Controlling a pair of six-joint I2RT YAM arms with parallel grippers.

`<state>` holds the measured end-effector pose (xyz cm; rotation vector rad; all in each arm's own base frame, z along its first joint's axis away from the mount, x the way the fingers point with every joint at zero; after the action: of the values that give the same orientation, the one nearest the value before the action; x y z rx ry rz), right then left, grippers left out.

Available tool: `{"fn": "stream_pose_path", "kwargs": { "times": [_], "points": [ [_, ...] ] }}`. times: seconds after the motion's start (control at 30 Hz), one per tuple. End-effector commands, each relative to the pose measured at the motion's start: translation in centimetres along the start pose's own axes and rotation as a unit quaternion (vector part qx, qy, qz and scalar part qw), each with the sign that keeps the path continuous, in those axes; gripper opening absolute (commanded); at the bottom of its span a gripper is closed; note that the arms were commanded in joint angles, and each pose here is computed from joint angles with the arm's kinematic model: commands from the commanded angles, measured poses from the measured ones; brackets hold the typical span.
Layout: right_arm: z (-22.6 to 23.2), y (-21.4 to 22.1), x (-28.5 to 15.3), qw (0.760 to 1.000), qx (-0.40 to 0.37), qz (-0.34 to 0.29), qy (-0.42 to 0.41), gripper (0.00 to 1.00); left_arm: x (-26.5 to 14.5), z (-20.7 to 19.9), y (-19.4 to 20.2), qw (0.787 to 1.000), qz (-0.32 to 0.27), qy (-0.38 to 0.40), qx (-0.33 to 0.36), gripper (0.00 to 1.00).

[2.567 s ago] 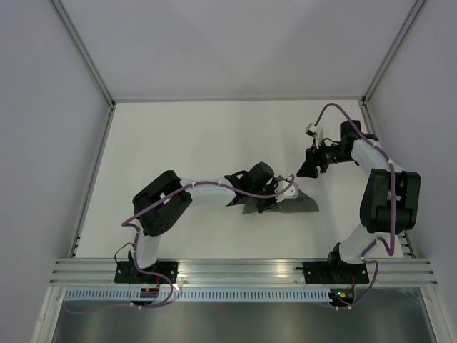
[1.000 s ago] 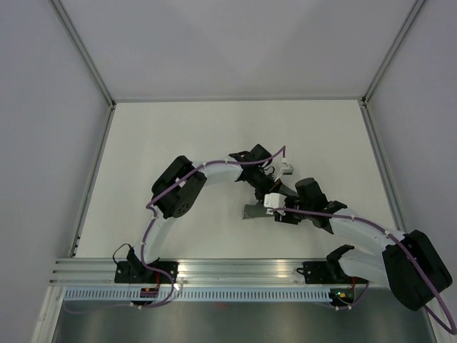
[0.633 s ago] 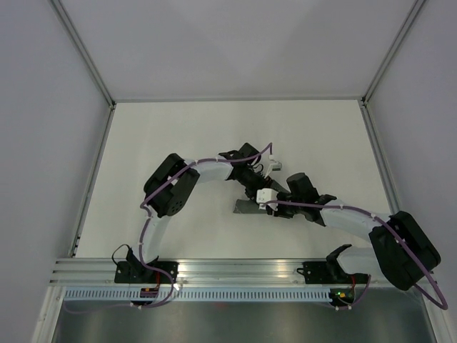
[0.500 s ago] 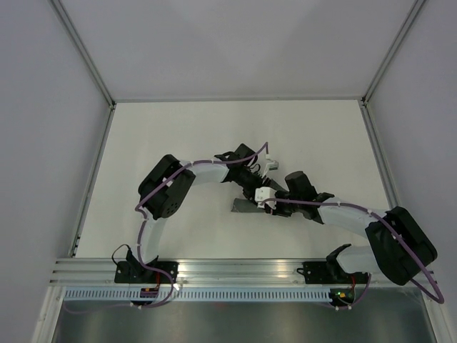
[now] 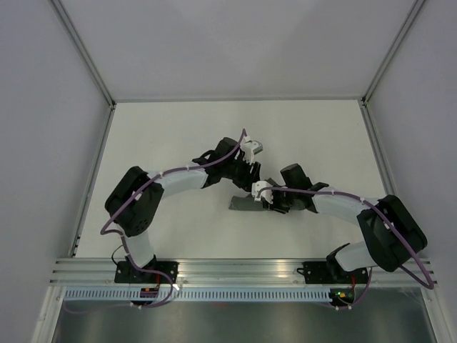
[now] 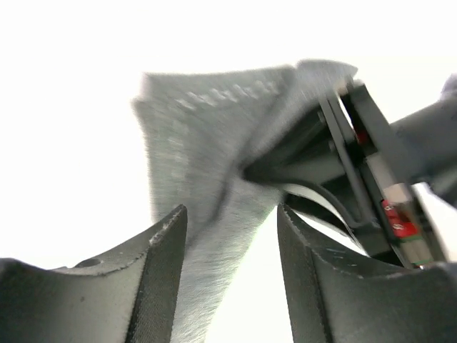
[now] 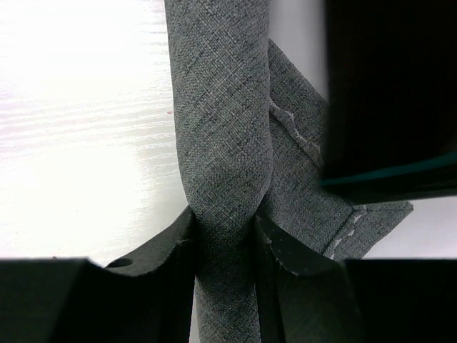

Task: Fold the napkin, place the utensils inside, and roll it up
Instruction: Roll the napkin with the utensil

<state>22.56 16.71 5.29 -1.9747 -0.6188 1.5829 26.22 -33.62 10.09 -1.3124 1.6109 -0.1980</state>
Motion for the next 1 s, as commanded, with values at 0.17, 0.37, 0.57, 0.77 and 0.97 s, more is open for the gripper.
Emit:
{"fn": "stream_pose_path", "kwargs": {
  "times": [0.17,0.37,0.57,0.77,0.97],
  "points": [
    [2.7,1.8,0.3,0.988,0.068,0.046,-0.134,0.2,-8.8,2.1,-5.1,0.937,-0.261,-0.231,0.025,0.64],
    [2.2,2.7,0.5,0.965,0.119,0.064,-0.225,0.2,-14.2,1.2,-3.6,0.861,-0.388,-0.321,0.069,0.63],
    [1.2,3.9,0.7,0.944,0.171,0.082,-0.269,0.2,-12.5,-2.0,-1.3,0.843,-0.37,-0.337,0.197,0.63],
    [0.7,4.6,1.2,0.932,0.2,0.094,-0.286,0.2,-7.3,-4.8,1.4,0.824,-0.29,-0.313,0.373,0.69],
    [0.7,5.7,1.8,0.924,0.221,0.108,-0.294,0.18,-2.1,-6.1,3.6,0.804,-0.211,-0.276,0.484,0.76]
  ]
}}
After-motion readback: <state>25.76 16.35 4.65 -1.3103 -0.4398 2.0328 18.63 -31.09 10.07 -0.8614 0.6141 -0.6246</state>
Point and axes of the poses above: each gripper's point midway between its finger pads, its own x axis out along the fingers, its own z axis along the line the jaws close on, y = z × x, the point moved 5 cm from there along -x, back along the fingers, and after that the axes turned 2 degrees about x, right-handed, at the moved point
